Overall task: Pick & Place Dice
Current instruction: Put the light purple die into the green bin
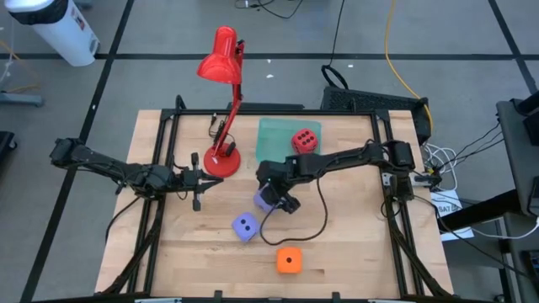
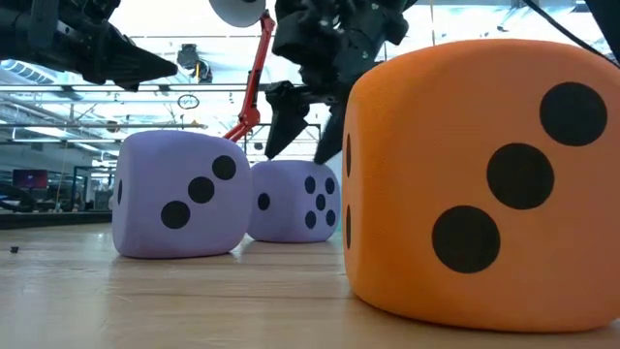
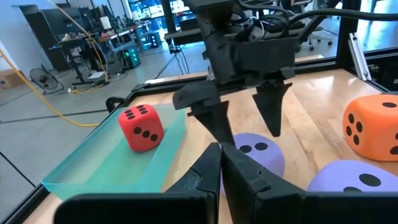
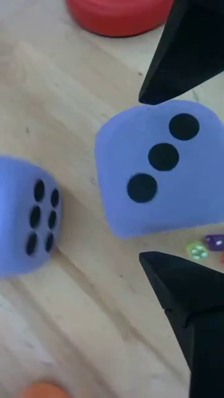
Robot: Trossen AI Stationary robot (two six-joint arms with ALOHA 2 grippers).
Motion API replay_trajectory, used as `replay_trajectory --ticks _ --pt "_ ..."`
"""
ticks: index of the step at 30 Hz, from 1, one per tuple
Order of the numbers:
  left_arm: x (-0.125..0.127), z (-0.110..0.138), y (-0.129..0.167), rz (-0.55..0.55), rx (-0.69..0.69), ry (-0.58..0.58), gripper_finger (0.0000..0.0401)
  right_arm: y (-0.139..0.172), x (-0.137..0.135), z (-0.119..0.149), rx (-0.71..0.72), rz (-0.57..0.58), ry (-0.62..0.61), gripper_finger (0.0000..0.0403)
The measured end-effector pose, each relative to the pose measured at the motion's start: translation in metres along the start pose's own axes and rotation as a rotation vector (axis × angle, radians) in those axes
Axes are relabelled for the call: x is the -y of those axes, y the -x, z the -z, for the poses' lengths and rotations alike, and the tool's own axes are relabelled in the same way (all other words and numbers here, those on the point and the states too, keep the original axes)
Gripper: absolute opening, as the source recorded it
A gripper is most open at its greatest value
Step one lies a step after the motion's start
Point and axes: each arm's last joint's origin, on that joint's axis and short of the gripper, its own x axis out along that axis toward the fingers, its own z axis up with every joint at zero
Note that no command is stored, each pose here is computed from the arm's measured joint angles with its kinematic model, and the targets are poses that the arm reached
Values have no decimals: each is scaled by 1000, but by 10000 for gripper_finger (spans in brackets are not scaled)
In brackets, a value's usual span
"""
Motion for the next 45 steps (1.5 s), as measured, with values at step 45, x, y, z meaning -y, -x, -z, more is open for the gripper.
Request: replay_trajectory --ticks 45 --pt "0 0 0 0 -2 11 26 -7 -5 32 -335 33 -419 396"
